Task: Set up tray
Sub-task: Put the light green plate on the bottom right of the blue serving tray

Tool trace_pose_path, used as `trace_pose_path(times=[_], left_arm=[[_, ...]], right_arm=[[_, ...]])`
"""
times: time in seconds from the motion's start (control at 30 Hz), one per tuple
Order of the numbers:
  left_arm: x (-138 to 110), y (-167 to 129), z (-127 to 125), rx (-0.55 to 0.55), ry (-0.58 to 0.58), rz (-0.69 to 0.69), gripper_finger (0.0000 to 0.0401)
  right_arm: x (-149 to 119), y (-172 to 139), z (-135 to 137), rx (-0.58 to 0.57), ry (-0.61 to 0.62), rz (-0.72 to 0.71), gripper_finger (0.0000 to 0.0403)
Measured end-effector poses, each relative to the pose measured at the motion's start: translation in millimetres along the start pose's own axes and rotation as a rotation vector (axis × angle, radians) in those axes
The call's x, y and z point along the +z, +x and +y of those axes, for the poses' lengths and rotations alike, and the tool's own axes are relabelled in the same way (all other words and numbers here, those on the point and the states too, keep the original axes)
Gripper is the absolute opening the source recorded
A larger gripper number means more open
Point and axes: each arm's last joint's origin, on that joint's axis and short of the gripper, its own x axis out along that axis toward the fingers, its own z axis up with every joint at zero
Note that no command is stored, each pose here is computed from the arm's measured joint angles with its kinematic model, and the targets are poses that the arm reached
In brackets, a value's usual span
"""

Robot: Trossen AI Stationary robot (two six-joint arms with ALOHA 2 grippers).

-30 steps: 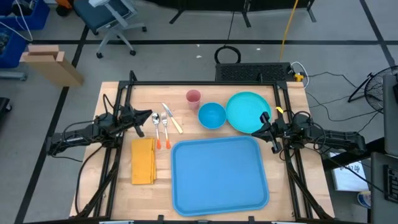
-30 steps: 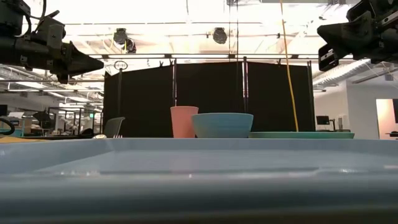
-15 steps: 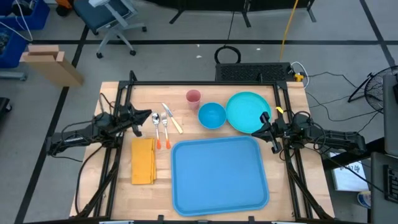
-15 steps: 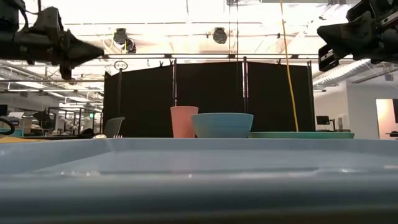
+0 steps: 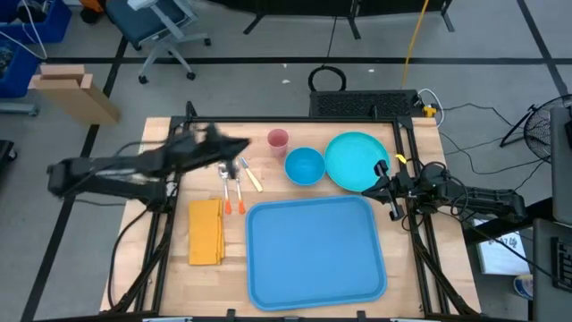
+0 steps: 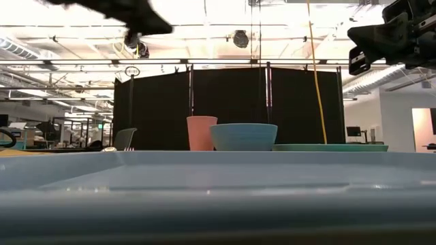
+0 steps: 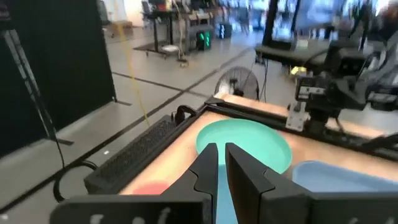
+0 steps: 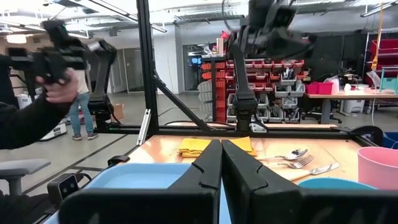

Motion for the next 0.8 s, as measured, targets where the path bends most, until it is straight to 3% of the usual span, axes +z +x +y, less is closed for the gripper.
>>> trace_pose_path(times=[0.2,0.4,0.6,0.8], left_arm=[[51,98,-14,-0.007,0.078,0.073,0.0030],[72,194,-11,0.009,0.118,0.240,0.0030],[63,274,-10,-0.098,0.090,0.322,0.0052],[28,315,2,-0.105,0.054,0.291,0.0117]], right_arm=[[1,0,0,0.002,-0.018,-0.012,0.0000],[2,0,0,0.004,-0.013,-0.020,0.0000],[2,0,0,0.004,-0.016,-0.024,0.0000],[4,0,0,0.007,-0.022,-0.037,0.0000]])
